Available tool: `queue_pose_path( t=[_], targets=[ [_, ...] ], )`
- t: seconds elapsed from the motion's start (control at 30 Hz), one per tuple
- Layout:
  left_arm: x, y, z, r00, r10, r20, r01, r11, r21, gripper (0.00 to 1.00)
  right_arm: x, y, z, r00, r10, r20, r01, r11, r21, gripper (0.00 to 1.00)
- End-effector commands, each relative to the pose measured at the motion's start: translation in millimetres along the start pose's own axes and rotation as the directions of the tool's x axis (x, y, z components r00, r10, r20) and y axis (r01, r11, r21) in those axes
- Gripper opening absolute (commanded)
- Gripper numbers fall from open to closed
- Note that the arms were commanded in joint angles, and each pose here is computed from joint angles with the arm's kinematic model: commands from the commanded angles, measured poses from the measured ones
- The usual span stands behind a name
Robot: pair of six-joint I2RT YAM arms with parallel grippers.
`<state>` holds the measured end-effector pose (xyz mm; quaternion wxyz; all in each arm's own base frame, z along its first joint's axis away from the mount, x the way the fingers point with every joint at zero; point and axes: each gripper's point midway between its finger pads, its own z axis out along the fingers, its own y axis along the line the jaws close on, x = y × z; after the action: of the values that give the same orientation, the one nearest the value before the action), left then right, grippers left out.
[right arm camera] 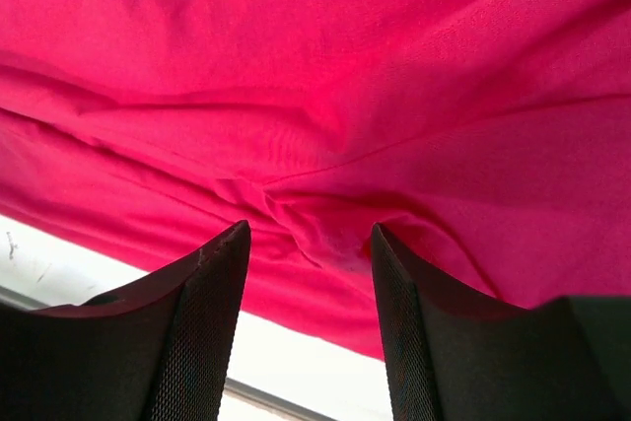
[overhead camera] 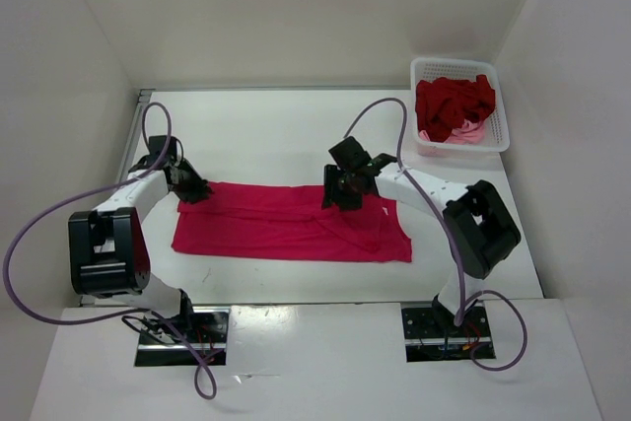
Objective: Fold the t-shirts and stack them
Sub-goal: Fold the other side of the tshirt into a rectangle
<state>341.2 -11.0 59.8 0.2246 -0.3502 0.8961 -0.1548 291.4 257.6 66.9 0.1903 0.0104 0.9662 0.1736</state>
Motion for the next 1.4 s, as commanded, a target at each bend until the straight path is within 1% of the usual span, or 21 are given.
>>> queue_pose_path(
  t=[0.0,0.07,0.13,0.23,0.3,0.33,0.4,0.5,0.53,0.63,0.7,0.73,0.83,0.97,1.1,1.17,1.2,1.23,1.27,1.3,1.37],
  targets=[
    [-2.3,-3.2,-6.4,0.998,0.045,0.034,-0.046,0.999,0.023,0.29,-16.0,10.7,3.4,0.998,-0.020,0.062,0.020,1.000,-0.004,0.58],
    [-1.1,-4.6,-6.7,0.999,0.045,0.028,-0.046,0.998,0.032,0.29,-8.1,2.9,5.8,0.997,-0.043,0.066,0.039,0.998,0.058,0.58],
    [3.8,-7.0,-8.0,0.998,0.054,0.020,-0.054,0.998,0.043,0.29,-5.1,-8.8,5.5,0.997,-0.036,0.074,0.028,0.994,0.104,0.58],
    [6.5,-14.4,-11.9,0.997,0.073,0.027,-0.075,0.995,0.060,0.29,-5.8,-14.4,5.0,0.996,-0.038,0.081,0.027,0.991,0.132,0.58],
    [6.5,-14.4,-11.9,0.997,0.073,0.027,-0.075,0.995,0.060,0.29,1.0,-17.4,9.1,0.997,-0.060,0.052,0.053,0.990,0.132,0.56],
    [6.4,-19.5,-13.0,0.996,0.084,0.030,-0.086,0.994,0.069,0.29,4.0,-13.9,9.1,0.998,-0.058,0.036,0.054,0.992,0.112,0.50],
    [7.4,-20.8,-13.3,0.996,0.084,0.024,-0.086,0.993,0.076,0.29,8.8,-13.5,11.7,0.998,-0.066,0.016,0.063,0.991,0.121,0.37],
    [5.8,-22.6,-15.0,0.996,0.085,0.025,-0.086,0.993,0.077,0.29,10.0,-14.4,9.7,0.998,-0.066,0.018,0.063,0.991,0.120,0.35],
    [2.9,-25.2,-16.4,0.996,0.086,0.033,-0.088,0.993,0.082,0.29,12.0,-16.6,9.1,0.997,-0.076,0.008,0.075,0.989,0.127,0.32],
    [-0.4,-31.4,-20.8,0.996,0.080,0.043,-0.084,0.991,0.101,0.29,21.5,-22.7,6.9,0.996,-0.084,-0.023,0.086,0.987,0.135,0.16],
    [-2.2,-35.3,-22.6,0.996,0.082,0.045,-0.087,0.990,0.114,0.29,23.5,-24.7,1.2,0.995,-0.095,-0.025,0.097,0.986,0.135,0.10],
    [-4.2,-37.4,-24.7,0.995,0.082,0.047,-0.087,0.989,0.115,0.29,24.7,-25.6,-4.4,0.995,-0.094,-0.029,0.098,0.986,0.138,0.04],
    [-7.3,-43.5,-29.9,0.995,0.086,0.058,-0.093,0.986,0.136,0.29,39.5,-22.6,-16.3,0.992,-0.102,-0.074,0.108,0.991,0.085,0.00],
    [-12.9,-49.6,-36.4,0.993,0.089,0.075,-0.099,0.984,0.148,0.29,64.2,-28.6,-27.2,0.983,-0.121,-0.139,0.133,0.988,0.076,0.00],
    [-13.6,-53.8,-41.6,0.993,0.091,0.078,-0.103,0.981,0.162,0.29,87.1,-15.4,-37.9,0.972,-0.140,-0.189,0.143,0.990,0.002,0.00],
    [-16.3,-56.4,-43.4,0.992,0.092,0.085,-0.105,0.980,0.167,0.29,90.9,-8.8,-44.5,0.971,-0.139,-0.194,0.137,0.990,-0.025,0.00],
    [-16.3,-56.4,-43.4,0.992,0.092,0.085,-0.106,0.980,0.167,0.29,90.9,-8.8,-44.6,0.971,-0.139,-0.194,0.137,0.990,-0.025,0.04],
    [-16.3,-56.4,-43.4,0.992,0.092,0.085,-0.106,0.980,0.167,0.29,82.5,-14.1,-45.2,0.980,-0.131,-0.150,0.134,0.991,0.015,0.12],
    [-14.9,-54.8,-41.4,0.992,0.092,0.084,-0.105,0.980,0.166,0.29,70.6,-11.4,-47.2,0.985,-0.125,-0.116,0.128,0.992,0.020,0.22],
    [-14.9,-54.7,-41.4,0.992,0.092,0.084,-0.105,0.980,0.166,0.29,54.7,-13.8,-49.9,0.993,-0.092,-0.080,0.093,0.995,0.018,0.37],
    [-13.0,-52.2,-37.0,0.993,0.091,0.077,-0.102,0.982,0.161,0.29,33.3,-8.0,-50.6,0.997,-0.068,-0.032,0.068,0.998,0.001,0.45]
  ],
)
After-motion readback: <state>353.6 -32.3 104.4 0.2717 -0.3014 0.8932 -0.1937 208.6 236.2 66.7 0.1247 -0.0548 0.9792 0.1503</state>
